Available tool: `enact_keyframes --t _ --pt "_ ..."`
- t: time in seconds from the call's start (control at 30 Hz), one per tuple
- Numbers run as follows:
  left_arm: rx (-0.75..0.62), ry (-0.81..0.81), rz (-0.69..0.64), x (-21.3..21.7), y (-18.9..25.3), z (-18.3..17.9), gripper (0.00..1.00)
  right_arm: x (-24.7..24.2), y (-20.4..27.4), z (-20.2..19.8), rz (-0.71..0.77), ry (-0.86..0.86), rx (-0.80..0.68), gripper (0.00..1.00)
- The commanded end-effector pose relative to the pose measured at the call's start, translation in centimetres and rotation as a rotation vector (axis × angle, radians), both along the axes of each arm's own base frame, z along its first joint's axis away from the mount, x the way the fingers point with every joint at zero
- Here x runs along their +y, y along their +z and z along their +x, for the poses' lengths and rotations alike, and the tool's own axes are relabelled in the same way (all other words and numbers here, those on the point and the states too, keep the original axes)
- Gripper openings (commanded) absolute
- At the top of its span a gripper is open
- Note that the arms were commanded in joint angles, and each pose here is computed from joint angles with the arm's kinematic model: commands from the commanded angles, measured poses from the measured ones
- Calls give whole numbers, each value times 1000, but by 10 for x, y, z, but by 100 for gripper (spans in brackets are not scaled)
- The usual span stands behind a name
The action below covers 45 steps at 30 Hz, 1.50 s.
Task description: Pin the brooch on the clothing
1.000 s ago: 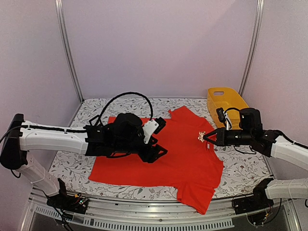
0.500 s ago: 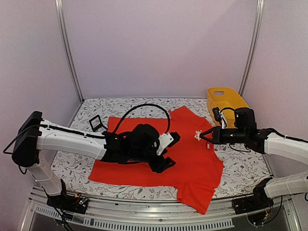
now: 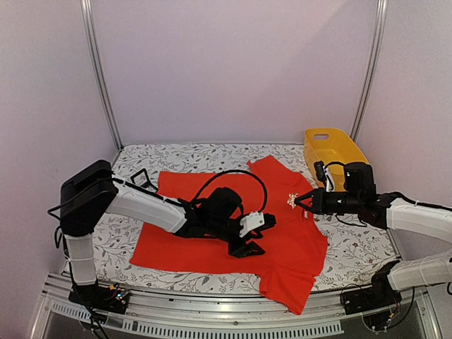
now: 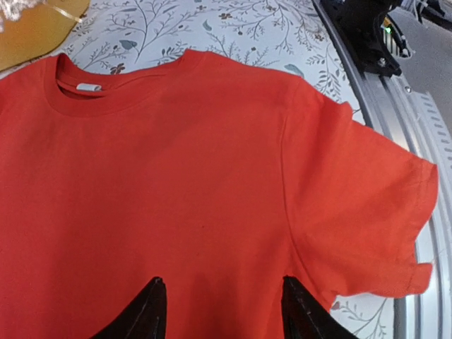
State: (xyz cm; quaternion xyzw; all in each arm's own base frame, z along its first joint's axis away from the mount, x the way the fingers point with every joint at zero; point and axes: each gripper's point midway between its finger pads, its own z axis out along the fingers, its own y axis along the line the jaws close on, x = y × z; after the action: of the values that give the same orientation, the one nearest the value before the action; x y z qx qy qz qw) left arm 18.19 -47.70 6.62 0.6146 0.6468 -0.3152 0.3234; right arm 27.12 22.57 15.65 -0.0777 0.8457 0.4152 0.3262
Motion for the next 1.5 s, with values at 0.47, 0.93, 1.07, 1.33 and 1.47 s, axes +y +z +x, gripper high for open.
enact_keyframes --t 0.47,0.93,1.07,1.33,1.47 --pt "-35 28 45 -22 -44 37 50 -1 -19 -4 19 -8 58 0" --pt "-37 34 147 -23 -79 25 45 -4 -9 -6 28 -24 58 0" --pt "-31 43 151 -21 -76 25 28 -5 -11 -6 24 -31 66 0" --pt "-27 32 68 -26 -42 21 6 -6 -13 -4 18 -41 63 0" --pt "-42 50 44 -29 -32 27 0 -7 -16 -5 19 -42 66 0"
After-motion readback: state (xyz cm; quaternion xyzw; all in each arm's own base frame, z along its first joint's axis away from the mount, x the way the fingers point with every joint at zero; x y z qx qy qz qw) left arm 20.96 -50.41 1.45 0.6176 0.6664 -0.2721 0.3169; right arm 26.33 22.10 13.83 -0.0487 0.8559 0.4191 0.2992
